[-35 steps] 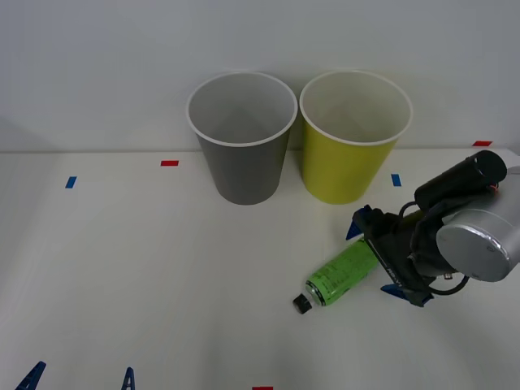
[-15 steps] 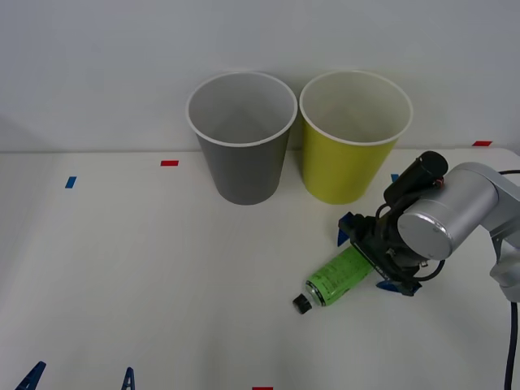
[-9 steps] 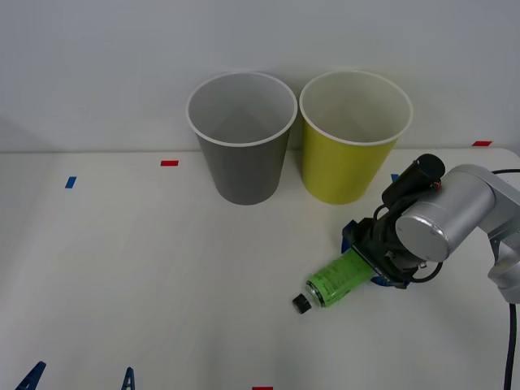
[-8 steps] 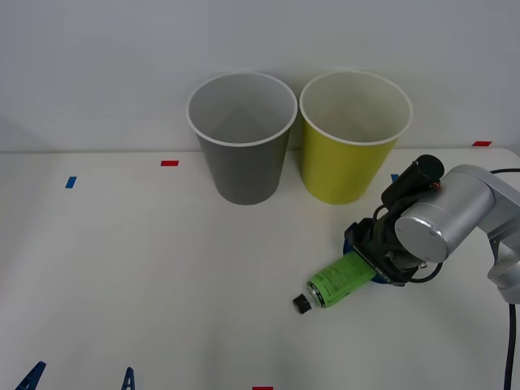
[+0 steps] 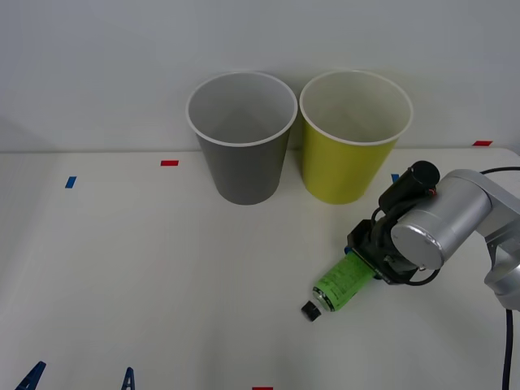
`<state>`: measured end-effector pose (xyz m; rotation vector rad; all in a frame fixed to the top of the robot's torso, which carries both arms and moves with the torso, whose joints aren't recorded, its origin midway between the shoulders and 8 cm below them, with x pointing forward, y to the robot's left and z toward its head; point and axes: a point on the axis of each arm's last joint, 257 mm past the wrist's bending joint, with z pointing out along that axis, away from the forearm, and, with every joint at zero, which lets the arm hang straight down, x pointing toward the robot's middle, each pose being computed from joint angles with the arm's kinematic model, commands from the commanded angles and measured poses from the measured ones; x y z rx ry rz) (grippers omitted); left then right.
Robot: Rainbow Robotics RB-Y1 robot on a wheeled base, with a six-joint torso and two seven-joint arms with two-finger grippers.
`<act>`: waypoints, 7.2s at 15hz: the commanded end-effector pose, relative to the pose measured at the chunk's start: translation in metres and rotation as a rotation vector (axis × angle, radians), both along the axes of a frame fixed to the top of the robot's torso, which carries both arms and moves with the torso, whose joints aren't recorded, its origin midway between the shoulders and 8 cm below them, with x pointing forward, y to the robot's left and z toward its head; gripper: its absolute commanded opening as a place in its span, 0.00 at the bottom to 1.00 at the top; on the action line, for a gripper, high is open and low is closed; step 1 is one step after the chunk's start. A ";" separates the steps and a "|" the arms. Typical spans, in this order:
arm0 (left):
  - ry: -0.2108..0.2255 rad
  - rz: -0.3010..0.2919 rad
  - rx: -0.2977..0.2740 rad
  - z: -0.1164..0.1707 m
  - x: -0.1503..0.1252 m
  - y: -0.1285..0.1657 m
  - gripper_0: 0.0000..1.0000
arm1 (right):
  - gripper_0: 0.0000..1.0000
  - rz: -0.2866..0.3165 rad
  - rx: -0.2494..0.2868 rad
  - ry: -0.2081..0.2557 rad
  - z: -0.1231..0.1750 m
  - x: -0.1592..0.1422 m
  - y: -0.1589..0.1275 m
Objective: Put cans in the gray bin and PET bottles in the light green bin.
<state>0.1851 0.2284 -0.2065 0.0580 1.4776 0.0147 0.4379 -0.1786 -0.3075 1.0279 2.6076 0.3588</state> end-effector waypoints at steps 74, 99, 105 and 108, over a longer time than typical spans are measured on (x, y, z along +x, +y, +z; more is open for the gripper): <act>0.000 0.000 0.000 0.000 0.000 0.000 1.00 | 0.87 0.510 -0.792 -1.410 0.417 0.156 0.022; 0.000 0.000 0.000 0.000 0.000 0.000 1.00 | 0.89 0.390 -0.774 -1.413 0.299 0.002 -0.054; 0.000 0.000 0.000 0.000 0.000 0.000 1.00 | 0.89 0.392 -0.805 -1.436 0.261 -0.049 -0.068; 0.000 0.000 0.000 0.000 0.000 0.000 1.00 | 0.89 0.398 -0.825 -1.442 0.248 -0.076 -0.076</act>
